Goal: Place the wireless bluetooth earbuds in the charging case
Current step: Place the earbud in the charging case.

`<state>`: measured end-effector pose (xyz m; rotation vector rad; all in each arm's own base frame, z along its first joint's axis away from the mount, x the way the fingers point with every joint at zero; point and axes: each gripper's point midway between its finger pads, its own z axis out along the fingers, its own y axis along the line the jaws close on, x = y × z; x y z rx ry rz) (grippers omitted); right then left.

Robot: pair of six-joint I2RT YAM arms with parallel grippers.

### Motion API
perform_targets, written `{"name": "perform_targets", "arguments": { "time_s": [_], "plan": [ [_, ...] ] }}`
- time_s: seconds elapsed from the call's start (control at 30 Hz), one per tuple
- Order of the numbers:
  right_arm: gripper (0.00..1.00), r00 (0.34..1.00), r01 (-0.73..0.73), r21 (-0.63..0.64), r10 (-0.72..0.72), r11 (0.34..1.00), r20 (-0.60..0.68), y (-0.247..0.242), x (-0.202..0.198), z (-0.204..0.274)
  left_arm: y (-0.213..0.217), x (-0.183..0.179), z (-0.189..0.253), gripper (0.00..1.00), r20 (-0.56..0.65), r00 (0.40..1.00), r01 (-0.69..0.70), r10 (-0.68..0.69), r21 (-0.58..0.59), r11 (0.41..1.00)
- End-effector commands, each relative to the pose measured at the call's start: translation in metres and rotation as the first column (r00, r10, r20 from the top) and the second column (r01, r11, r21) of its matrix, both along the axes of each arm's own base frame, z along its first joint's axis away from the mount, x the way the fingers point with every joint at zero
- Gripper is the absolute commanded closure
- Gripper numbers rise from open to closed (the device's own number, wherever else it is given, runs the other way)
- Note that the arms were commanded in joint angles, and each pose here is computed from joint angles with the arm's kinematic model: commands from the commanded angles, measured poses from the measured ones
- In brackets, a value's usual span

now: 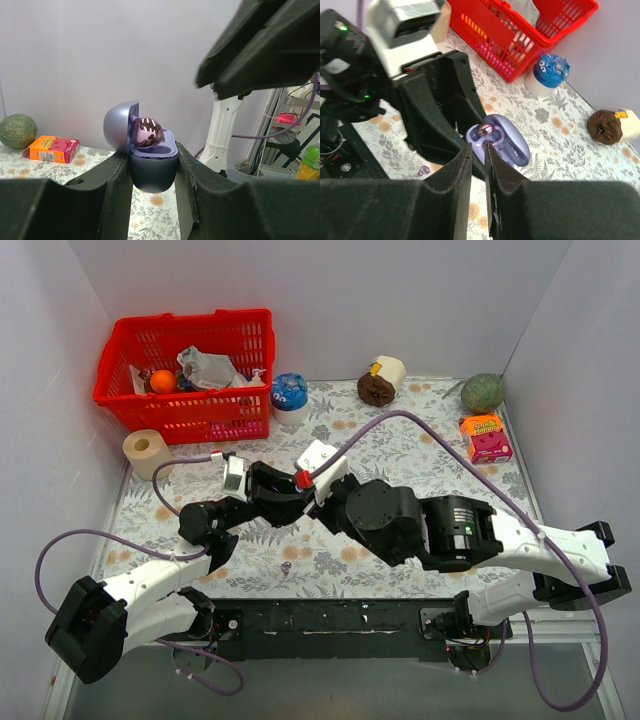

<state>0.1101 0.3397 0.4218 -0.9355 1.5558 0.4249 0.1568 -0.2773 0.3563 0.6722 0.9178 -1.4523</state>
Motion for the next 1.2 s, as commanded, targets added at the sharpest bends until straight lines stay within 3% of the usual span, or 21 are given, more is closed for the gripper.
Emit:
{"name": "perform_targets", "arguments": {
  "time_s": [0.0,0.4,1.03,1.13,1.17],
  "plan": [
    [0.78,0.997,0.051,0.052,-0.047,0.997,-0.069,0.0,0.022,0.002,0.002,-0.001,0.012,1.0,0.053,0.998,-0.036,0.038,-0.027,0.999],
    [0.83,0.996,0.028,0.084,-0.021,0.996,-0.081,0.012,0.03,0.01,0.002,0.005,0.014,1.0,0.104,0.989,-0.106,0.109,-0.032,0.994],
    [0.85,0.994,0.035,-0.009,-0.035,0.999,-0.106,0.014,0.04,-0.013,0.002,0.005,0.018,1.0,0.116,0.986,-0.118,0.122,-0.039,0.992],
    [0.84,0.994,0.034,0.013,-0.033,0.999,-0.106,0.009,0.039,-0.008,0.003,0.005,0.019,1.0,0.114,0.986,-0.117,0.121,-0.045,0.992],
    [0.83,0.995,0.039,0.079,-0.031,0.996,-0.099,0.002,0.038,0.009,0.005,0.006,0.017,1.0,0.099,0.987,-0.123,0.128,-0.053,0.991]
  ]
}}
